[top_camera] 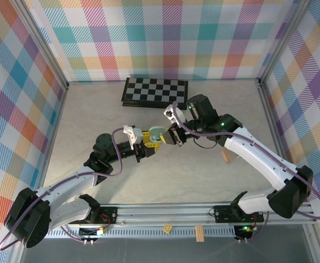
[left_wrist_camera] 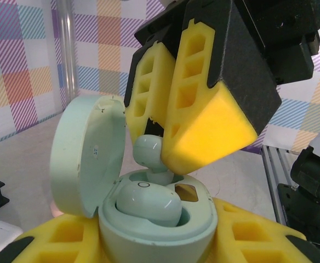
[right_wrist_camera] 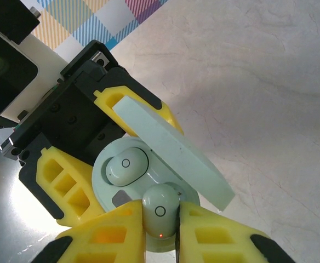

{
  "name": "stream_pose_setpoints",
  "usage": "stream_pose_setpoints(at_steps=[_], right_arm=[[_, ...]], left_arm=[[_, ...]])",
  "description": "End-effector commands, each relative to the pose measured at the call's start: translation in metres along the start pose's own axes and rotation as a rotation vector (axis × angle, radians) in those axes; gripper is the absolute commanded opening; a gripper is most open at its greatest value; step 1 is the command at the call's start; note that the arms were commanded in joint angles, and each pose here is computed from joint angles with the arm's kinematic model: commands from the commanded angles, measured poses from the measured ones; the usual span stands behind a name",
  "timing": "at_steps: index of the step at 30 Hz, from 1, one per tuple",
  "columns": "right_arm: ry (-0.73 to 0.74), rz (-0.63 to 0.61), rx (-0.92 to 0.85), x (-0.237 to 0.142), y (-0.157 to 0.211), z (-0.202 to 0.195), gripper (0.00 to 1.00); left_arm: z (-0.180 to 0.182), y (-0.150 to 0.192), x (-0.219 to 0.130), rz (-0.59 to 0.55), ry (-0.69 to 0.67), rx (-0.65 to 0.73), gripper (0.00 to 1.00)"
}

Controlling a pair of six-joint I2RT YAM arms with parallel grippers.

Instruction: Insert wireless bluetooth earbuds into charging case

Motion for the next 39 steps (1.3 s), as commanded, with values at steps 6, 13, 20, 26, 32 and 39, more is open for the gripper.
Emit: stream_pose_setpoints(at_steps=[6,13,20,26,32,39], right_arm=[[0.011,0.045,-0.017,-0.002,-0.001,0.000,0.18],[-0.004,0.072,-0.013,-0.005,0.001,0.004,0.18],[-0.002,0.100,0.008,-0.003,0.004,0.002,0.19],[0.009,0.096,0.022,0.003,-0.002,-0.002,0.24],[0.033,0.076,0.014,-0.001,-0.007,-0.002,0.30],[0.050,0.049,0.006,-0.009,-0.009,0.002,0.38]], left_arm=[[-0.006,-0.022,0.001,-0.074,0.033,0.063,0.29],[-0.005,-0.020,0.002,-0.072,0.034,0.062,0.29],[-0.006,-0.021,0.002,-0.076,0.041,0.062,0.29],[-0.007,-0.020,0.000,-0.076,0.041,0.060,0.29],[-0.007,-0.020,0.000,-0.076,0.039,0.059,0.29],[-0.006,-0.019,0.000,-0.079,0.035,0.062,0.29]])
Point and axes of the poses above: each hand's point on the last joint's axis, 136 mm out from that joint toward the fingers, its own x axis out along the fingers, its own z axis along the line the jaws close on, y = z × x, the point moved 7 cm from there along -x, back along the fingers, and after that the axes turned 2 degrees about x, right-handed, at the moved point
